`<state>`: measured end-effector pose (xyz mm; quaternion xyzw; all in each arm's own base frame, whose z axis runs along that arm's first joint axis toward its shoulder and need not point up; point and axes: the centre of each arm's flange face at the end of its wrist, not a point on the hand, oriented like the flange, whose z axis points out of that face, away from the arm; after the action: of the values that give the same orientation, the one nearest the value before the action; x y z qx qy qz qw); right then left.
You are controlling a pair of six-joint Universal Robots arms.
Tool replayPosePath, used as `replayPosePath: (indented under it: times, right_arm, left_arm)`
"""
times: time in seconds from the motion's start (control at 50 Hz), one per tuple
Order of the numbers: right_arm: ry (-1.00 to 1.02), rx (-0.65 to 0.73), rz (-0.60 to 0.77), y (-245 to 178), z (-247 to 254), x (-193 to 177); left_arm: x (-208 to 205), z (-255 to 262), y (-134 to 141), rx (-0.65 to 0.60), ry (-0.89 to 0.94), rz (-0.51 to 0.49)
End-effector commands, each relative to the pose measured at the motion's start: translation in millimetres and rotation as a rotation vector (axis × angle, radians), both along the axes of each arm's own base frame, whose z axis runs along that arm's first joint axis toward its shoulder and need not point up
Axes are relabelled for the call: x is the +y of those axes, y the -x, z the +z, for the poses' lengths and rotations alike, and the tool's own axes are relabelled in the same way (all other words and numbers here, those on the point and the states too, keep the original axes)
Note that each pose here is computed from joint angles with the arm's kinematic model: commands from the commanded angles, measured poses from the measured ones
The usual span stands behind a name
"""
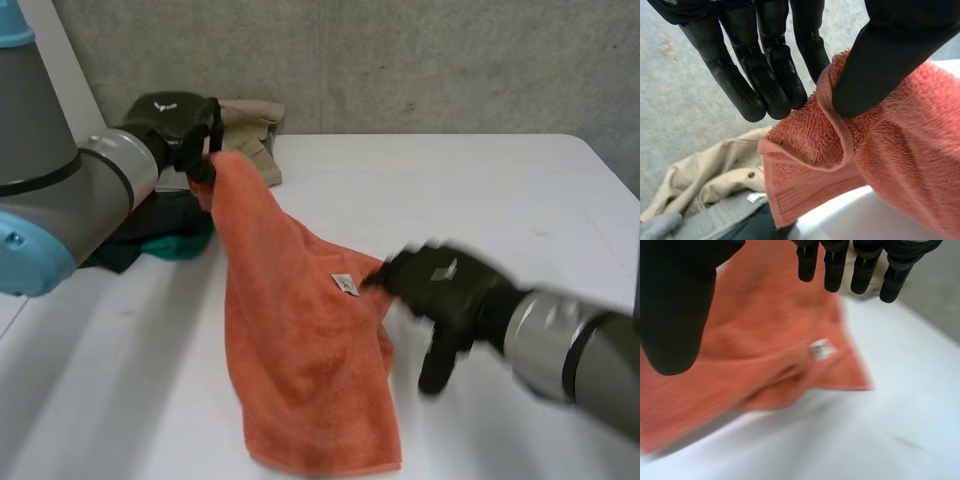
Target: Fold the laundry.
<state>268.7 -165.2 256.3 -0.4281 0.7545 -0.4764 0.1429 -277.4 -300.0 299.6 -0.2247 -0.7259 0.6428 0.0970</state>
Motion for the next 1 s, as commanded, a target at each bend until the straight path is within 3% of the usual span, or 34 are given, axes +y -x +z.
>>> replayPosePath:
  times: [0.02,0.2,0.34,0.42,0.64,0.76,0.88,1.0]
  right_arm:
    - [0.077,-0.147,-0.189,5,24,-72]
    - [-0.021,-0.158,0.015,-75,-32,-80]
    - [-0.098,-0.225,0.042,-120,-78,-79]
    - [-0.062,-0.285,0.009,-132,-79,-87]
    - [0.117,-0.439,-0.041,-128,-15,-115]
    - [0.406,-0.522,-0.165,-91,71,-147]
    - [0.575,-0.612,-0.157,-66,130,-148]
    - [0.508,-0.53,-0.098,-51,122,-122]
  left_arm:
    - [33,-1,-7,-0.061,-0.023,-0.058]
    - [78,12,-14,-0.154,0.067,-0.151]
    - [76,1,-16,-0.192,0.049,-0.146]
    - [70,-3,-17,-0.198,0.038,-0.137]
    - [45,23,-14,-0.155,0.125,-0.101]
    - [34,68,-12,-0.039,0.236,-0.038]
    - [35,94,-13,0.044,0.306,0.041]
    - [61,77,12,0.024,0.263,-0.057]
